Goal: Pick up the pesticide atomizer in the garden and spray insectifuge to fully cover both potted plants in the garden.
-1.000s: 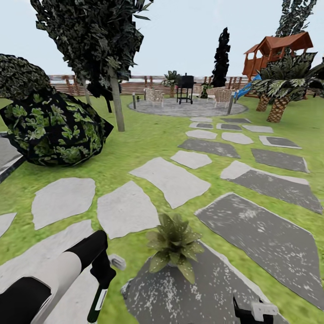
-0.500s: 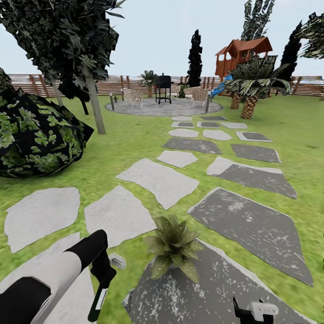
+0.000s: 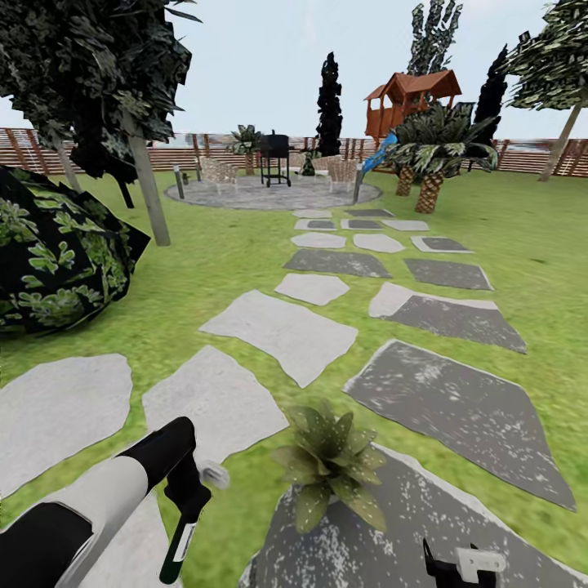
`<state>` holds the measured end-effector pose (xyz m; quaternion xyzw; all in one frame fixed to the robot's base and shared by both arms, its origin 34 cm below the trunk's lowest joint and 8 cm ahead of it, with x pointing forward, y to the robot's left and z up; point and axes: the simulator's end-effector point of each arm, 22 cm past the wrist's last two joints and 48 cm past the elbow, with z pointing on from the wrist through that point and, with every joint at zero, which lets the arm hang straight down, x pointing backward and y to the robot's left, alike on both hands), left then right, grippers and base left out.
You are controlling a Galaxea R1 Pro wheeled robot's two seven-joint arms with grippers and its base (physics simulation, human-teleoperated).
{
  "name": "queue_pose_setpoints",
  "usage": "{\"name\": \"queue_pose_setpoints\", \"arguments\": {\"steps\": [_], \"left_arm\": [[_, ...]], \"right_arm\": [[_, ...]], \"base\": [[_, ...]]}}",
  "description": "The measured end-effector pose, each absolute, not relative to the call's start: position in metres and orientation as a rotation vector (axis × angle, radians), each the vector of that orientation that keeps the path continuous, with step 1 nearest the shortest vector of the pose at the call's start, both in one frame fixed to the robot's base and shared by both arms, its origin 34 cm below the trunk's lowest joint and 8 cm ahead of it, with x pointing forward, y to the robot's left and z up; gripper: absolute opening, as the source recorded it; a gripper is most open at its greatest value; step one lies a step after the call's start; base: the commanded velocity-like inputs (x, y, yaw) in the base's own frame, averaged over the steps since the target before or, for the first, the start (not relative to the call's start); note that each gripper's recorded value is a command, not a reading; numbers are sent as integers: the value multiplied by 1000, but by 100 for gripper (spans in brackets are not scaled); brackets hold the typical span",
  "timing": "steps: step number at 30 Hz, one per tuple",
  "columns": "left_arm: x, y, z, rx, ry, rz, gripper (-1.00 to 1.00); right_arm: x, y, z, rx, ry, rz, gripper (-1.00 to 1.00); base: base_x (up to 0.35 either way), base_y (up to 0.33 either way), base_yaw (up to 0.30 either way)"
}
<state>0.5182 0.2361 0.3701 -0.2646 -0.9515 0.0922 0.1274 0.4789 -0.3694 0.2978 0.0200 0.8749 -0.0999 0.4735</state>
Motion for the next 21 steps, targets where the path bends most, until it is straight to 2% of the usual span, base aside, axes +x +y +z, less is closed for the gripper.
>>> {"name": "queue_pose_setpoints", "arguments": {"steps": [8, 21], "left_arm": [[519, 236, 370, -770, -2769, 269, -100], [519, 235, 370, -777, -2769, 268, -100]], "right_arm": [[479, -369, 298, 49, 2141, -245, 100], [479, -370, 297, 49, 2142, -245, 100]], "base": [[93, 270, -48], [1, 12, -257]]}}
